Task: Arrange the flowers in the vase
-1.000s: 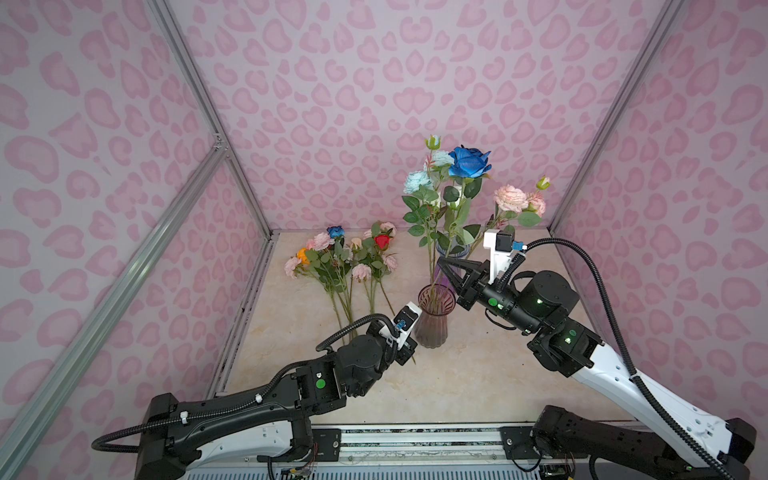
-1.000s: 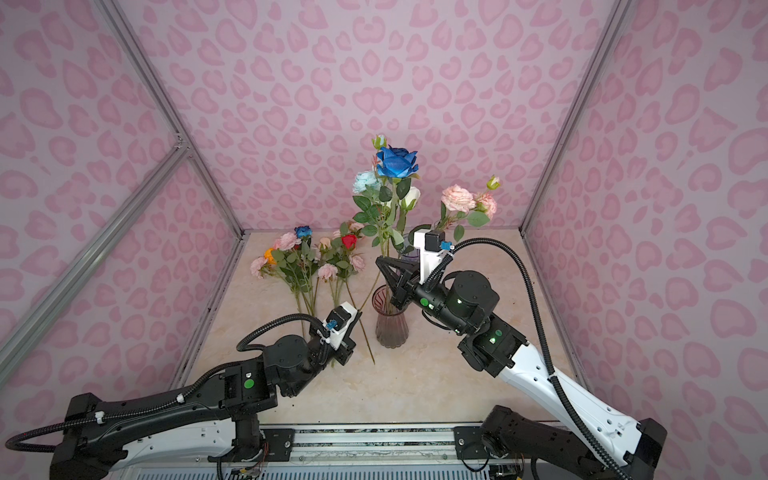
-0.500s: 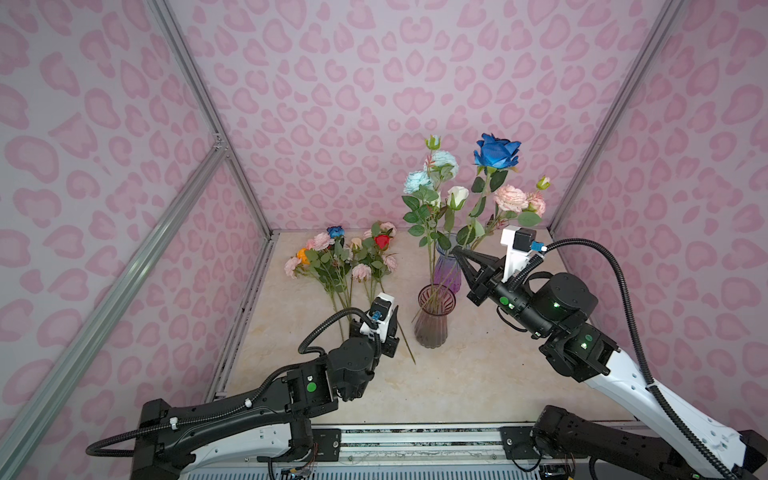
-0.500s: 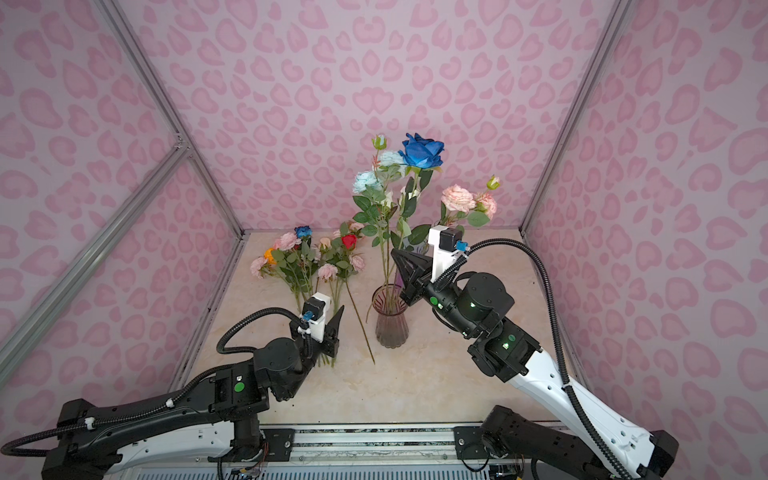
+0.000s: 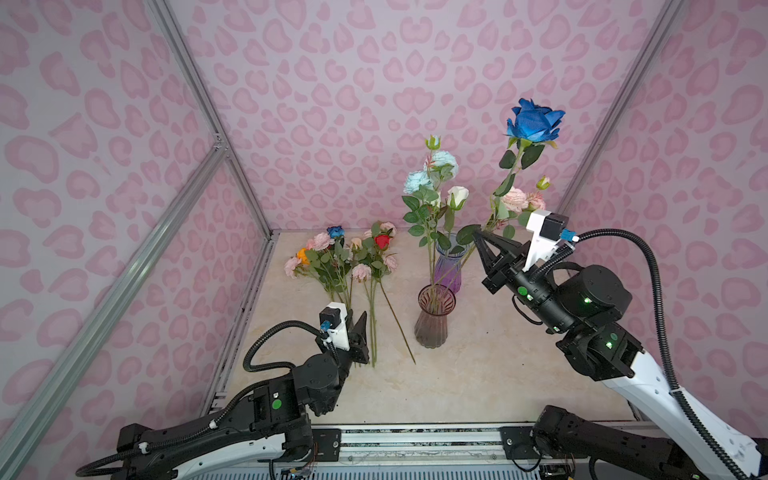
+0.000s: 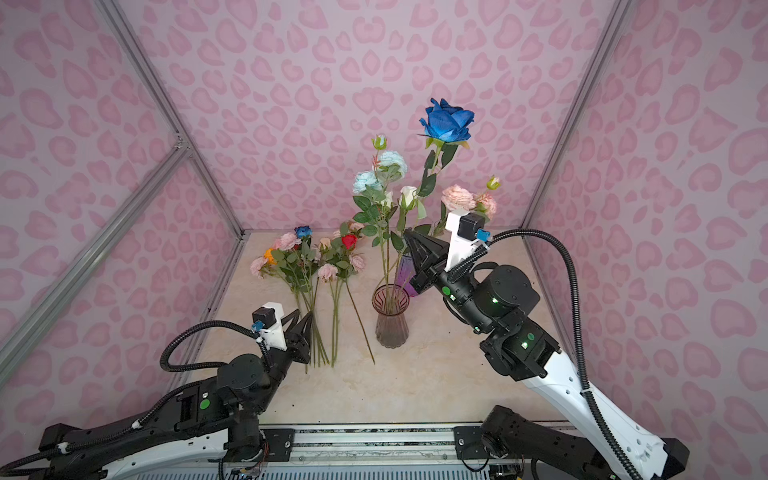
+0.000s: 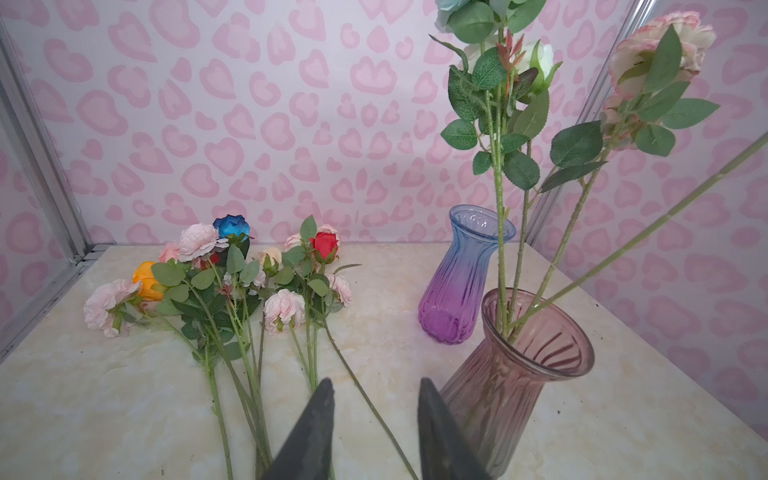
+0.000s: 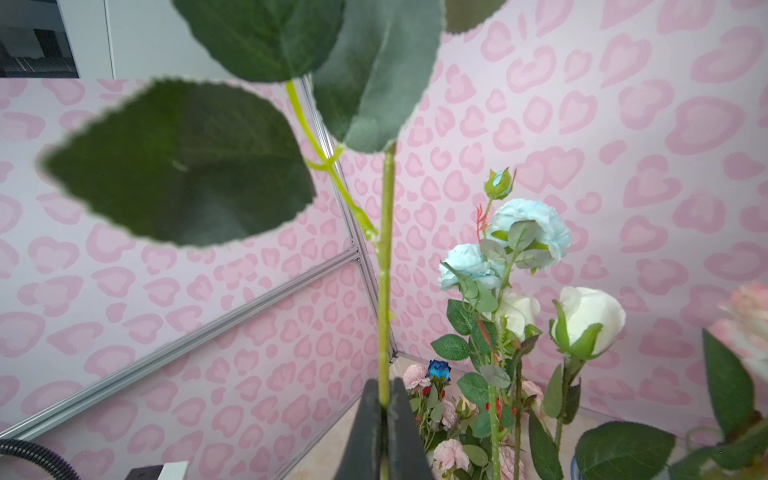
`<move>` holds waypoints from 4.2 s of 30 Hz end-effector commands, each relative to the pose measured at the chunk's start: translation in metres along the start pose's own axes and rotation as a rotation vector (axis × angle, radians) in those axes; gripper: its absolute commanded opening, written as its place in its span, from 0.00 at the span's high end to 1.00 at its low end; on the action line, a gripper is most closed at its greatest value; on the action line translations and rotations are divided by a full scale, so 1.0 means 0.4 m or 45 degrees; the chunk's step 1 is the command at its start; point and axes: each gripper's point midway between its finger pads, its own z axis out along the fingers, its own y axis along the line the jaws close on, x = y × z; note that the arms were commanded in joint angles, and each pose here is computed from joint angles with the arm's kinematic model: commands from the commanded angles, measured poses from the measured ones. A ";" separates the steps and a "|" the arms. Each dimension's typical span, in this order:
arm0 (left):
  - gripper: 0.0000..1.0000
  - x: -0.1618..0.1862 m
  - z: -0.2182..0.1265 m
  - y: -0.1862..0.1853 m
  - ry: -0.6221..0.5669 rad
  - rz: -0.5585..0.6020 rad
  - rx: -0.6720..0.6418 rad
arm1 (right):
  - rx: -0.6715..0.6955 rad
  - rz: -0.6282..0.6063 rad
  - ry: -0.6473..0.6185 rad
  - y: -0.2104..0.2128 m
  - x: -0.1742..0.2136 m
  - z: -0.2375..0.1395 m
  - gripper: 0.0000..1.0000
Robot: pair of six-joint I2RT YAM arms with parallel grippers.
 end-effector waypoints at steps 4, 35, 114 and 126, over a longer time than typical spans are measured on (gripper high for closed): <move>0.65 0.019 0.002 0.015 0.014 -0.016 -0.037 | 0.117 -0.084 0.009 -0.043 -0.009 -0.025 1.00; 0.65 0.056 0.029 -0.004 0.088 0.056 -0.072 | 0.421 -0.130 0.530 -0.241 0.439 -0.057 0.71; 0.97 0.451 0.427 0.380 0.957 -0.359 -0.711 | 0.528 0.185 0.775 -0.286 0.615 -0.365 1.00; 0.82 0.510 0.445 0.463 1.042 -0.277 -0.806 | 0.508 0.191 0.784 -0.281 0.625 -0.346 0.96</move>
